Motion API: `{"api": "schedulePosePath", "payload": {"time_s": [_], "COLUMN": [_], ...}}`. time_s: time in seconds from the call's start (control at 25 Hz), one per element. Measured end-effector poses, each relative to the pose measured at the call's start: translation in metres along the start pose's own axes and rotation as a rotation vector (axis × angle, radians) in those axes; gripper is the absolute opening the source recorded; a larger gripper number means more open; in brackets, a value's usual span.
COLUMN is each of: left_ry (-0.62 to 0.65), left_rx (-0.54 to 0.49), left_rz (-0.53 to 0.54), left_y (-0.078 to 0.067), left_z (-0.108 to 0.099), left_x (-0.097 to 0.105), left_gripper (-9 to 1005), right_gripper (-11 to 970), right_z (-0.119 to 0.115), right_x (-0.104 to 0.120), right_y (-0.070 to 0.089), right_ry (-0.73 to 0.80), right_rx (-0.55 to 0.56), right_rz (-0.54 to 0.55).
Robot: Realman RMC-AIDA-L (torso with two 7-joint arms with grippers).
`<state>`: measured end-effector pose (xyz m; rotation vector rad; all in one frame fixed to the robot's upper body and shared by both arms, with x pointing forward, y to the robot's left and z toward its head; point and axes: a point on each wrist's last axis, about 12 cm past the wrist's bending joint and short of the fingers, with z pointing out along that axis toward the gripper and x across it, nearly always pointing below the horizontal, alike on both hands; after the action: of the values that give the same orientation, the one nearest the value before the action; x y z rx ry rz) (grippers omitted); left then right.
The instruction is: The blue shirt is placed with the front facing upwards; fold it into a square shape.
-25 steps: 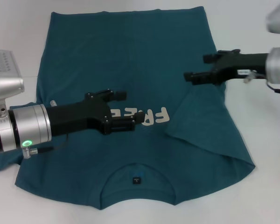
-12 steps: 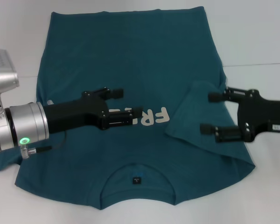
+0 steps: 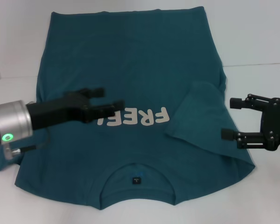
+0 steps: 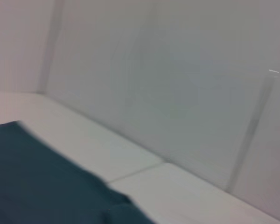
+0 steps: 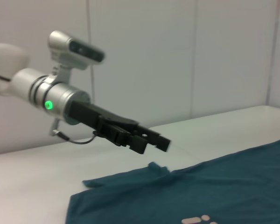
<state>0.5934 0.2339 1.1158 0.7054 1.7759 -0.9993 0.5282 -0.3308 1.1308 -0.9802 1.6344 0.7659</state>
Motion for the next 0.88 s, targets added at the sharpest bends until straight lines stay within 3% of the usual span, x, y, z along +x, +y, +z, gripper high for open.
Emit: {"api": "schedulePosePath", "payload": {"time_s": [0.2,0.56,0.88], "left_ry": [-0.008,0.077,0.183], "left_rx": [-0.169,-0.335,-0.484], "left_rz": [-0.099,-0.302,-0.408], "left_y": [0.015,0.034,0.042], "left_z": [-0.018,-0.043,-0.067], "left_x": [0.002,0.001,-0.008], "left_gripper": [917,917,917], "right_gripper": [924,924,923], "right_z": [-0.001,0.005,0.011], "right_x": [0.001,-0.003,-0.002], "right_y": [0.0,-0.003,-0.005], "right_ry": [-0.009,-0.015,-0.017], "right_rx": [0.016,0.011,0.027], "right_rz": [0.011,0.007,0.014]}}
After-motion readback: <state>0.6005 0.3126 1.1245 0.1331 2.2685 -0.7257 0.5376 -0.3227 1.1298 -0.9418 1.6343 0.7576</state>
